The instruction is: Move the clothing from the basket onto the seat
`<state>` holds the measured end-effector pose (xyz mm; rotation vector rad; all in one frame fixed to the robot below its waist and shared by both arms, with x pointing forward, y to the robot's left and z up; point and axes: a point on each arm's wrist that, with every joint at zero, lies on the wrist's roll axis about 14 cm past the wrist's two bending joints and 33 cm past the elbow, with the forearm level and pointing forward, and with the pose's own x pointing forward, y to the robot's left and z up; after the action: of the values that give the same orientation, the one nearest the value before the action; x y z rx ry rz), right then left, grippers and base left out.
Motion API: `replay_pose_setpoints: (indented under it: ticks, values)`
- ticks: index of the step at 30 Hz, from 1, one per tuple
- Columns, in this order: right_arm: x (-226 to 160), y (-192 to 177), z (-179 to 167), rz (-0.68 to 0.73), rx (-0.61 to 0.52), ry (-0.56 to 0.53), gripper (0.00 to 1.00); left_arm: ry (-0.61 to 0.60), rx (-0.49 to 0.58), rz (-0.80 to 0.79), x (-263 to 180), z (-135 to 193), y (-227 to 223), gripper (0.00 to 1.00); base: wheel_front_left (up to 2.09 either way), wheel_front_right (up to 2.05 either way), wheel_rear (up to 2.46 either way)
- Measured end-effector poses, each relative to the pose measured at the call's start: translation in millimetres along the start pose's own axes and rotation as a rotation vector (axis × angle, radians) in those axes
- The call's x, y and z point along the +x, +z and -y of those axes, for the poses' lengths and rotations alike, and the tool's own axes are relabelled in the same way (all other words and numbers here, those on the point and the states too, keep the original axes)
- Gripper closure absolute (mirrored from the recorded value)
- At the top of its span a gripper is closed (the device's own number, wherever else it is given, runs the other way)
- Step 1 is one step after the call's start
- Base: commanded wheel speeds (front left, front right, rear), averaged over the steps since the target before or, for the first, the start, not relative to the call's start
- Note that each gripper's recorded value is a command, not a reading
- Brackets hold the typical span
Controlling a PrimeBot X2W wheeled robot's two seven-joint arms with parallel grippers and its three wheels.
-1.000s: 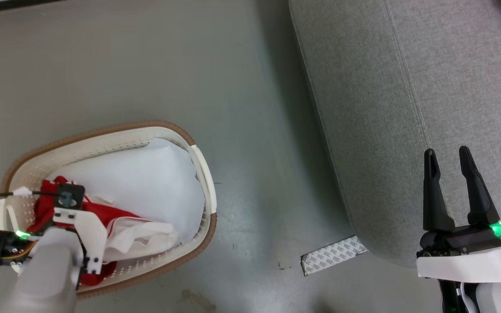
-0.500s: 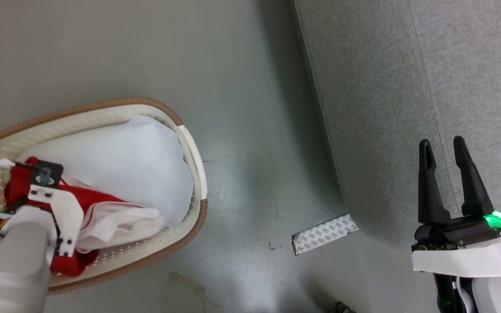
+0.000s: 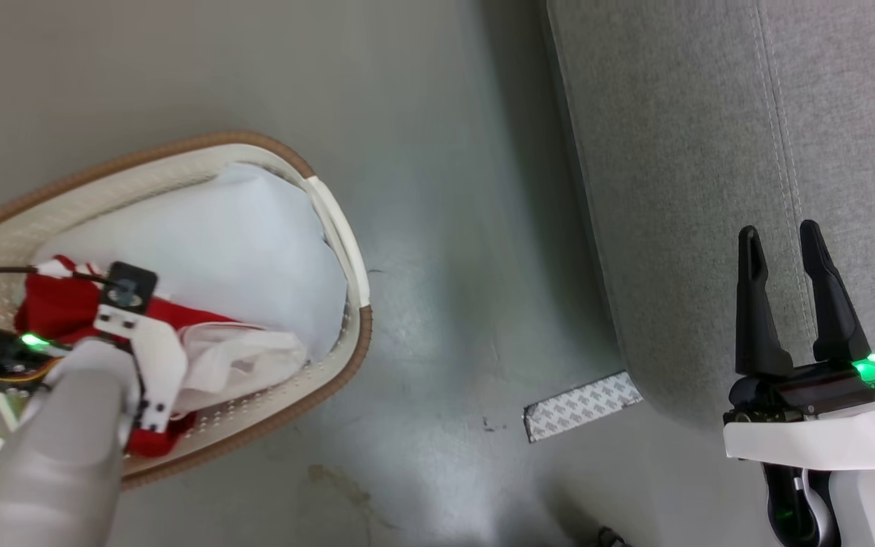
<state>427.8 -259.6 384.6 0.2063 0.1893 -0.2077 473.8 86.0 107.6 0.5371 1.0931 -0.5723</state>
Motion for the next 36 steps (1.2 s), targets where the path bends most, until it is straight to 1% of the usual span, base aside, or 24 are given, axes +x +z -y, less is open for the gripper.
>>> replay_pose_setpoints:
  ticks: [6, 13, 18, 21, 27, 31, 36]
  values:
    - [-5, 17, -8, 0.044, 0.005, 0.023, 0.0, -0.021, -0.039, 0.1, -31, 11, 26, 1.0, 0.0, 0.0, 0.0]
    - [-23, 41, -12, 0.101, 0.011, 0.036, 0.0, -0.039, -0.144, 0.237, -81, 27, 51, 1.0, 0.0, 0.0, 0.0]
    - [-42, 57, -13, 0.141, 0.02, 0.04, 0.0, -0.033, -0.245, 0.355, -121, 33, 65, 1.0, 0.0, 0.0, 0.0]
    - [-56, 65, -12, 0.164, 0.022, 0.041, 0.0, -0.018, -0.3, 0.439, -147, 33, 74, 1.0, 0.0, 0.0, 0.0]
    - [-82, 83, -13, 0.222, 0.019, 0.052, 0.0, 0.017, -0.371, 0.615, -201, 28, 94, 1.0, 0.0, 0.0, 0.0]
    - [-98, 95, -16, 0.265, 0.018, 0.068, 0.0, 0.044, -0.422, 0.771, -244, 21, 113, 1.0, 0.0, 0.0, 0.0]
    - [-116, 106, -21, 0.309, 0.0, 0.095, 0.0, 0.079, -0.444, 0.978, -303, 15, 133, 1.0, 0.0, 0.0, 0.0]
